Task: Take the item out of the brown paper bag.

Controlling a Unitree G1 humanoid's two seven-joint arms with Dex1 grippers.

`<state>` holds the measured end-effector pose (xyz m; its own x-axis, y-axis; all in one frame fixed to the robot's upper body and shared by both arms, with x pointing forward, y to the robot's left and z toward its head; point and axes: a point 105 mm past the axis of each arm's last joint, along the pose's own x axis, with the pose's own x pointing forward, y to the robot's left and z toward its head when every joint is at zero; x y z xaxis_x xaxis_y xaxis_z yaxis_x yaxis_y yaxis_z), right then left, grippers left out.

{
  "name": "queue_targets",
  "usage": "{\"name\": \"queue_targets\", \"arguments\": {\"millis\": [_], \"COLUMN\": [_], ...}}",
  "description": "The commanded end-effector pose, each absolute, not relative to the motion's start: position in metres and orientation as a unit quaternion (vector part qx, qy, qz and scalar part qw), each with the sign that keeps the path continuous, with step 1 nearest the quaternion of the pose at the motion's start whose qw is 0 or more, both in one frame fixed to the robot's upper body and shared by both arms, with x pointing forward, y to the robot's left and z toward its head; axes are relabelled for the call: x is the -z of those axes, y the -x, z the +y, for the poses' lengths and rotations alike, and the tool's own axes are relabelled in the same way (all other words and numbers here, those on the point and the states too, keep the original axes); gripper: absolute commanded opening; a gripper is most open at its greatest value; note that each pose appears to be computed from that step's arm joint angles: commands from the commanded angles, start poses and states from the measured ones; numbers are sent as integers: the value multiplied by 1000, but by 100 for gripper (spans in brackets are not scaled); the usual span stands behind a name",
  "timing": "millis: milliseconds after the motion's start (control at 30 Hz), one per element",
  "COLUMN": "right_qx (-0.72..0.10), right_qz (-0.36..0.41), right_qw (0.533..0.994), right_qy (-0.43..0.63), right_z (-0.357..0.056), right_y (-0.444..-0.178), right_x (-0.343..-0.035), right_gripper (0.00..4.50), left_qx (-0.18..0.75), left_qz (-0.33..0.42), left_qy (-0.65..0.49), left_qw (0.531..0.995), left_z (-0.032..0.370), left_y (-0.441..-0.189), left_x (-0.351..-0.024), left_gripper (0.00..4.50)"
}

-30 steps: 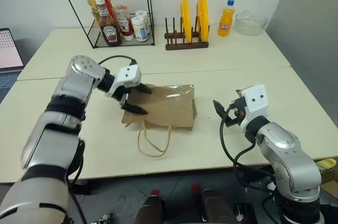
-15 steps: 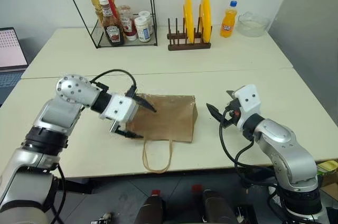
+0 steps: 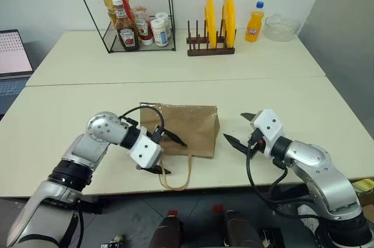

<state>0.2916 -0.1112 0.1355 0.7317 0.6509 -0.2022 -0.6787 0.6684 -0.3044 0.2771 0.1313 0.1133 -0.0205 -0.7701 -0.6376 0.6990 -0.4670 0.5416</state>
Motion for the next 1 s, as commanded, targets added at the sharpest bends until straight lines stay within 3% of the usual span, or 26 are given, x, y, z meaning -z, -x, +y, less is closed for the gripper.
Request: {"name": "queue_targets", "arguments": {"millis": [33,233,400,600,833,1000], "right_qx": [-362,-416,-478,-526,-540,-527], "right_qz": [18,-3,-73,-219,-317,-375], "right_qw": [910,867,788,650,555,509], "right_qy": [202,274,382,503,547,568], "right_z": [-119,-116,-100,-79,-77,-47], "right_y": [-299,-288,-272,-249,-232,-243], "right_x": [-145,-138,-127,-108,-82,-74], "right_gripper": [450,450,450,450,450,450], "left_qx": [698,679,670,629,610,607], "left_qz": [-50,-40,-8,42,67,74], "left_qy": [-468,-399,-305,-206,-155,-141], "left_qw": [540,615,676,749,775,778], "left_z": [128,125,120,116,118,117], "left_y": [-284,-304,-309,-325,-330,-330], "left_x": [-123,-152,-162,-167,-162,-160], "left_gripper": [357,171,5,2,2,2]}}
